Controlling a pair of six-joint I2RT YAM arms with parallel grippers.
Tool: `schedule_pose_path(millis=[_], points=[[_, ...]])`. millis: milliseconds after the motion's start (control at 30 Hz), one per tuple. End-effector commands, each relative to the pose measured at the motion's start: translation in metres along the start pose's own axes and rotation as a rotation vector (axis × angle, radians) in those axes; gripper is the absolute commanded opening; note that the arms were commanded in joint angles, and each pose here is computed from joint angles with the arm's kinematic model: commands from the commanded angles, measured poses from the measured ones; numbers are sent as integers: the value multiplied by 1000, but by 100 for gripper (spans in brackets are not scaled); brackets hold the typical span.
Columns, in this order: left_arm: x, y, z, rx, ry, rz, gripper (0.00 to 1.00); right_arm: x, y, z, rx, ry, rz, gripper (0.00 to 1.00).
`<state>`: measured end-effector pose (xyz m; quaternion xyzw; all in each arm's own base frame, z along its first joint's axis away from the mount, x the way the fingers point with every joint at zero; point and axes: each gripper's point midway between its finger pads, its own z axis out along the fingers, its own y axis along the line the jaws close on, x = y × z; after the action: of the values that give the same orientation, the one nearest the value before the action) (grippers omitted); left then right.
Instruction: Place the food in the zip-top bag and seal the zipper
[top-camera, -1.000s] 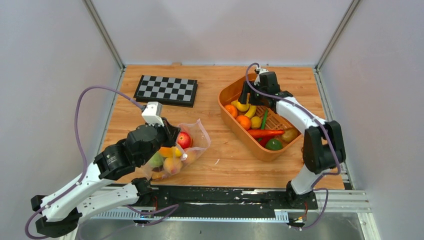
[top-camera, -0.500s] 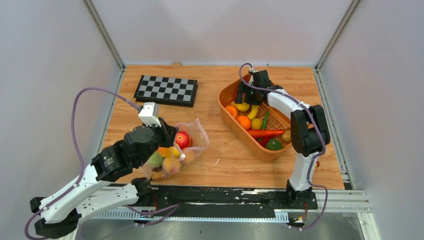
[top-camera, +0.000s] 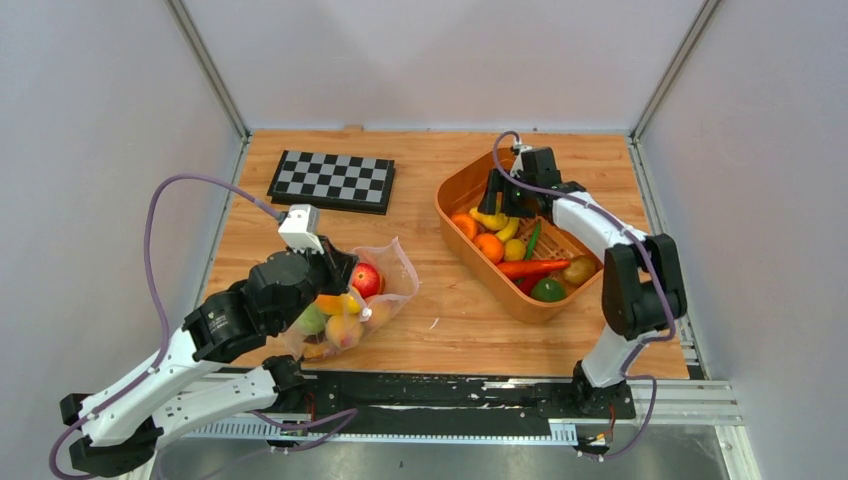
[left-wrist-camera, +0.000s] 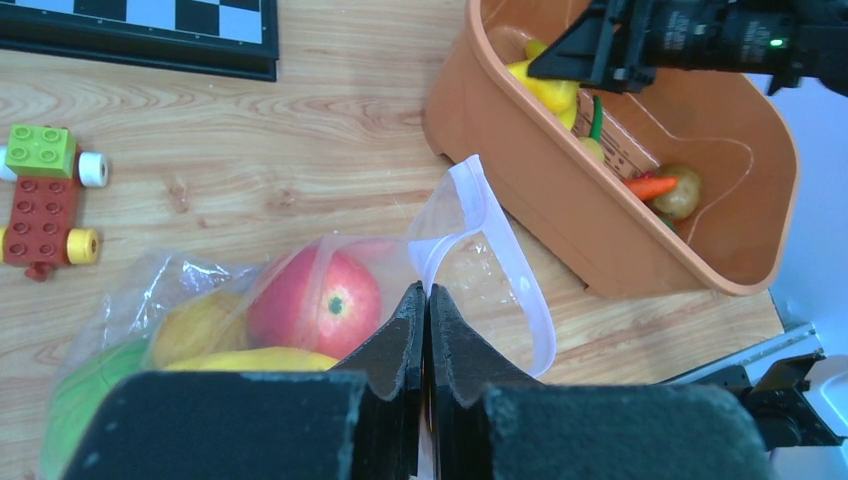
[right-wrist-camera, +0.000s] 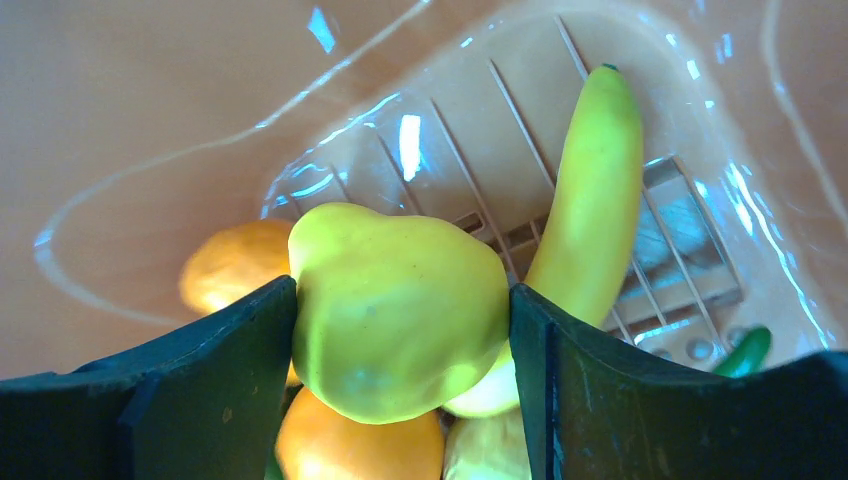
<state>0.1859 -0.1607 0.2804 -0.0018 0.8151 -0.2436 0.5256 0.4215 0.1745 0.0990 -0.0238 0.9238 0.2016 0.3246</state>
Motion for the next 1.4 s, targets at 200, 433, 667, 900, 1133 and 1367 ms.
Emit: schedule_pose_path(millis=[200, 433, 667, 900, 1133, 1367], points=[[-13, -12, 1, 45, -44, -42, 8, -28, 26, -100, -46, -248, 4, 34], [-12, -18, 5, 57, -38, -40, 8, -34, 59, -163, -173, -354, -19, 36], [-12, -22, 7, 64, -33, -41, 8, -2, 136, -203, -492, -298, -108, 37], [-15, -27, 8, 76, -30, -33, 8, 41, 215, -210, -651, -230, -256, 40], [-15, -33, 7, 108, -21, -31, 8, 63, 266, -186, -646, -186, -370, 41], [-26, -34, -3, 129, -53, -47, 8, 80, 289, -173, -638, -136, -446, 49]])
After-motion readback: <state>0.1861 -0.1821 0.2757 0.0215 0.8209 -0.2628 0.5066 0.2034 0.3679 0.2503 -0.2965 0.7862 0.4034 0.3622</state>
